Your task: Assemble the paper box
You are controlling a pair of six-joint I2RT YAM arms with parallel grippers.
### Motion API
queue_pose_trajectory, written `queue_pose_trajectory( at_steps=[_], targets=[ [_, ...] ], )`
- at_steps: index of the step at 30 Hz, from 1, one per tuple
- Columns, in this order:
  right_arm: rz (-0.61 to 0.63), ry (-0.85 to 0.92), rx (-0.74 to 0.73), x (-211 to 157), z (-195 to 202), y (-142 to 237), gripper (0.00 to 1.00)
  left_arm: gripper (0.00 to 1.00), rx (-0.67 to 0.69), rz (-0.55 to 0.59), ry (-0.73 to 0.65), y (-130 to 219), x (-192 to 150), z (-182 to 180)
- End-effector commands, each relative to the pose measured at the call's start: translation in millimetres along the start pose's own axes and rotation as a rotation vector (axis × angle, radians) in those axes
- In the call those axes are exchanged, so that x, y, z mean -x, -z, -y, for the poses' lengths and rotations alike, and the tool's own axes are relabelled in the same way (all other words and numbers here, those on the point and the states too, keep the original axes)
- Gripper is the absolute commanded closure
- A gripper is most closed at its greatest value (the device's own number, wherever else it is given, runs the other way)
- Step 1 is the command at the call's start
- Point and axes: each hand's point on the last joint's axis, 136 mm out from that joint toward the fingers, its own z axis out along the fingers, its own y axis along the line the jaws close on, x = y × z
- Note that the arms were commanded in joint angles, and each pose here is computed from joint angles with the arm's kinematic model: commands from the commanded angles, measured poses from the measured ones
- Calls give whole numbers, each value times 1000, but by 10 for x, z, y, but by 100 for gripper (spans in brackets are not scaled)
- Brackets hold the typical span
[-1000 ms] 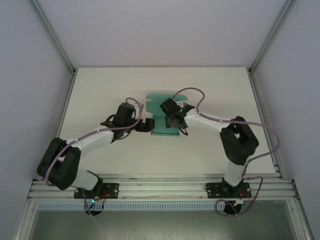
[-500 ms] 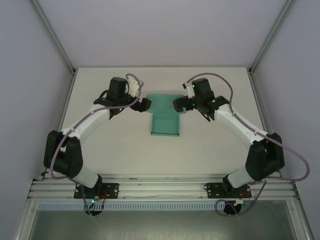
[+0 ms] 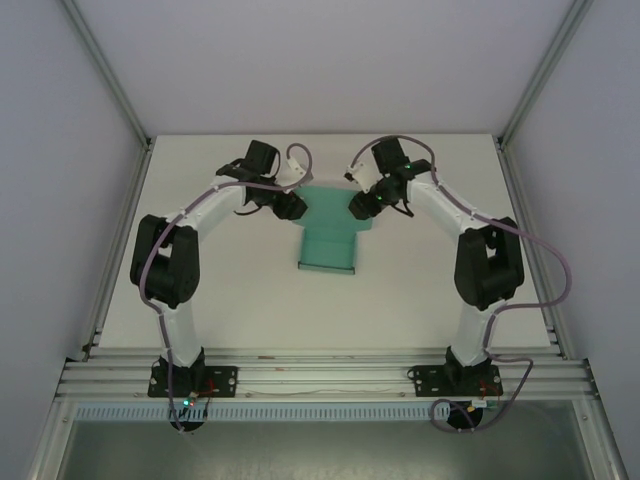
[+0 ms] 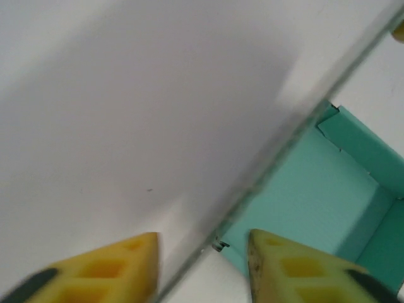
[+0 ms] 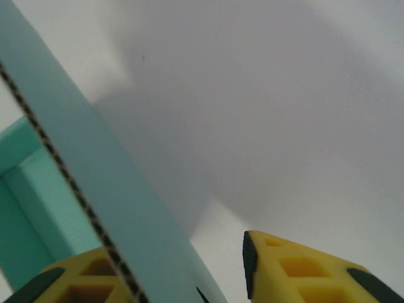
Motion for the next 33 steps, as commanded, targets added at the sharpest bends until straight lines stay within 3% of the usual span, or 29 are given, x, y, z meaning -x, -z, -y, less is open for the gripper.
queue_pose_trajectory(
  at_steps=[1,2,11,16,20,24,28,33],
  targets=[
    [-43,12,-13,-63,24,80,64,87,-40,41,-38,98,173,157],
    [-52,11,-25,-79,38,85,65,100,-23,40,-33,89,173,129],
    [-73,-3,-17,-121,12,190,90,100,140,89,58,228,152,-35],
    [55,-189,-118,154,151,312,100,100,258,150,182,361,208,-92],
    [171,-407,-218,367,168,319,100,100,405,182,311,334,243,-128],
    [253,-506,-312,525,11,243,95,100,393,237,479,169,272,-76],
    [330,-719,-394,585,126,230,93,100,420,247,556,15,246,-59],
    [460,-912,-362,693,143,122,96,100,414,279,628,-129,225,0]
  ],
)
